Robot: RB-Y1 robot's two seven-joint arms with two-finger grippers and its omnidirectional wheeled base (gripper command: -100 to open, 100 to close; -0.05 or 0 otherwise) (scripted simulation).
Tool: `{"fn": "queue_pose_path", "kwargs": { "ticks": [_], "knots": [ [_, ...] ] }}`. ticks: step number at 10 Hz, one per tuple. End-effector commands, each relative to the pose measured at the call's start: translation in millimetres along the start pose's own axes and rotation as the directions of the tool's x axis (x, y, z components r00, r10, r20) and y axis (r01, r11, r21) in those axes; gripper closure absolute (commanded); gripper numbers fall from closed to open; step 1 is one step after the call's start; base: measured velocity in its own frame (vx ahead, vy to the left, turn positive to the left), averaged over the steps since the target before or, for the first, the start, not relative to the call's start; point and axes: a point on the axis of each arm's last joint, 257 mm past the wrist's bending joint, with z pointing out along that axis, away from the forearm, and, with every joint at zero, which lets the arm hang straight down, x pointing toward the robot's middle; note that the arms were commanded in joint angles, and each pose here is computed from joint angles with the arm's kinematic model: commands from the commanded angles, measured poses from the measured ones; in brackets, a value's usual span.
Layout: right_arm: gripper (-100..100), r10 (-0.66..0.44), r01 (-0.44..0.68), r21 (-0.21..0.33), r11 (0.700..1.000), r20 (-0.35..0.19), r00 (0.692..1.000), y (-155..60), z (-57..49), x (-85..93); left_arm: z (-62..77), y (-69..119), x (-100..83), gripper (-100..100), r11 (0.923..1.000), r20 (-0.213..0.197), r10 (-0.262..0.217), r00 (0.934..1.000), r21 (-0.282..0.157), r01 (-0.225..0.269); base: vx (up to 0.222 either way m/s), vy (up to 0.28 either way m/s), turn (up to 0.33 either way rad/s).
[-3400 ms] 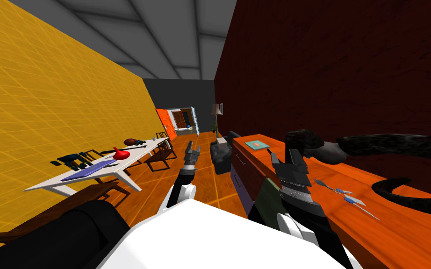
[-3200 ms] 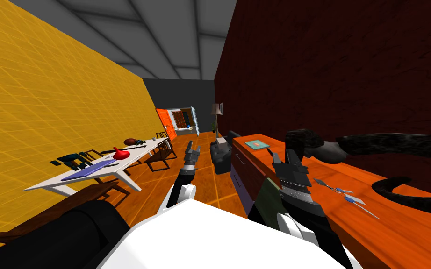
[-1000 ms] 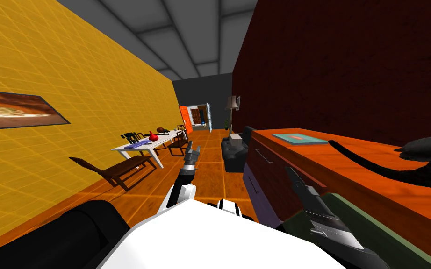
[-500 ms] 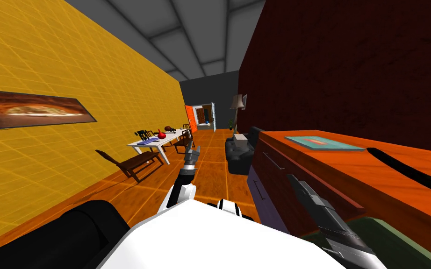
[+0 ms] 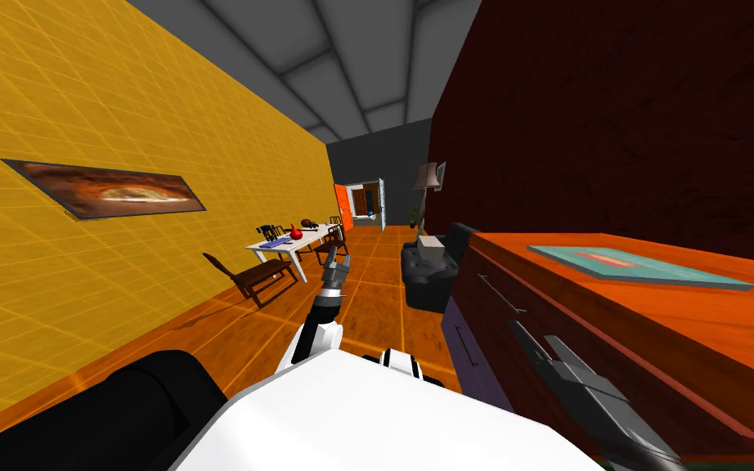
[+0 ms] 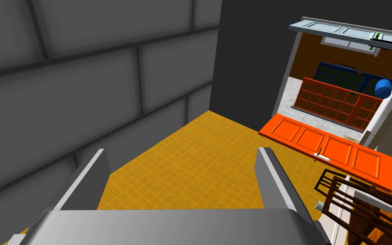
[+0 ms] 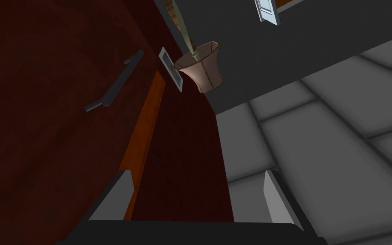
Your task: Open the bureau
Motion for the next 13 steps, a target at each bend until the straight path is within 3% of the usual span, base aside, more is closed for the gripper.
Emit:
{"fn": "queue_pose_path", "kwargs": {
  "ticks": [1, 2, 3, 4, 5, 6, 7, 8, 9, 10, 11, 12, 13],
  "knots": [
    [-100, -0.133, 0.135, 0.037, 0.990, -0.059, 0.989, -16, -17.4, 5.5, 0.0, 0.0, 0.0, 0, 1.0000, 0.000, 0.000, 1.0000, 0.000, 0.000, 0.035, 0.012, 0.200],
    [-100, -0.142, 0.144, 0.037, 0.989, -0.060, 0.988, -16, -17.4, 5.5, 0.0, 0.0, 0.0, 0, 1.0000, 0.000, 0.000, 1.0000, 0.000, 0.000, 0.030, 0.007, 0.107],
    [-100, -0.218, 0.224, 0.055, 0.973, -0.104, 0.970, -27, -29.3, 8.3, 0.0, 0.0, 0.0, 0, 1.0000, 0.000, 0.000, 1.0000, 0.000, 0.000, 0.039, 0.006, 0.212],
    [-100, -0.229, 0.236, 0.053, 0.970, -0.105, 0.968, -27, -29.3, 8.3, 0.0, 0.0, 0.0, 0, 1.0000, 0.000, 0.000, 1.0000, 0.000, 0.000, 0.035, 0.008, 0.100],
    [-100, -0.303, 0.315, 0.064, 0.947, -0.152, 0.941, -37, -41.4, 10.5, 0.0, 0.0, -0.1, 0, 1.0000, 0.000, 0.000, 1.0000, 0.000, 0.000, 0.040, 0.014, 0.184],
    [-100, -0.314, 0.326, 0.063, 0.943, -0.152, 0.937, -37, -41.4, 10.5, 0.0, 0.0, 0.0, 0, 1.0000, 0.000, 0.000, 1.0000, 0.000, 0.000, 0.036, 0.008, 0.078],
    [-100, -0.387, 0.407, 0.066, 0.911, -0.201, 0.900, -48, -53.8, 12.2, 0.0, 0.0, -0.1, 0, 1.0000, 0.000, 0.000, 1.0000, 0.000, 0.000, 0.038, 0.017, 0.163],
    [-100, -0.394, 0.414, 0.065, 0.908, -0.202, 0.897, -48, -53.8, 12.2, 0.0, 0.0, 0.0, 0, 1.0000, 0.000, 0.000, 1.0000, 0.000, 0.000, 0.034, 0.013, 0.094],
    [-100, -0.463, 0.491, 0.061, 0.869, -0.251, 0.850, -58, -66.4, 13.1, 0.0, 0.0, -0.1, 0, 1.0000, 0.000, 0.000, 1.0000, 0.000, 0.000, 0.041, 0.006, 0.159],
    [-100, -0.470, 0.498, 0.059, 0.865, -0.252, 0.846, -58, -66.4, 13.1, 0.0, 0.0, 0.0, 0, 1.0000, 0.000, 0.000, 1.0000, 0.000, 0.000, 0.034, 0.004, 0.080],
    [-100, -0.532, 0.570, 0.049, 0.820, -0.300, 0.792, -69, -79.2, 13.3, 0.0, 0.0, -0.1, 0, 1.0000, 0.000, 0.000, 1.0000, 0.000, 0.000, 0.041, 0.009, 0.123],
    [-100, -0.539, 0.576, 0.047, 0.816, -0.301, 0.787, -69, -79.2, 13.3, 0.0, 0.0, 0.0, 0, 1.0000, 0.000, 0.000, 1.0000, 0.000, 0.000, 0.035, 0.009, 0.089],
    [-100, -0.594, 0.642, 0.030, 0.766, -0.348, 0.725, -80, -92.1, 12.8, 0.0, 0.0, -0.1, 0, 1.0000, 0.000, 0.000, 1.0000, 0.000, 0.000, 0.037, 0.013, 0.152]
  ]
}}
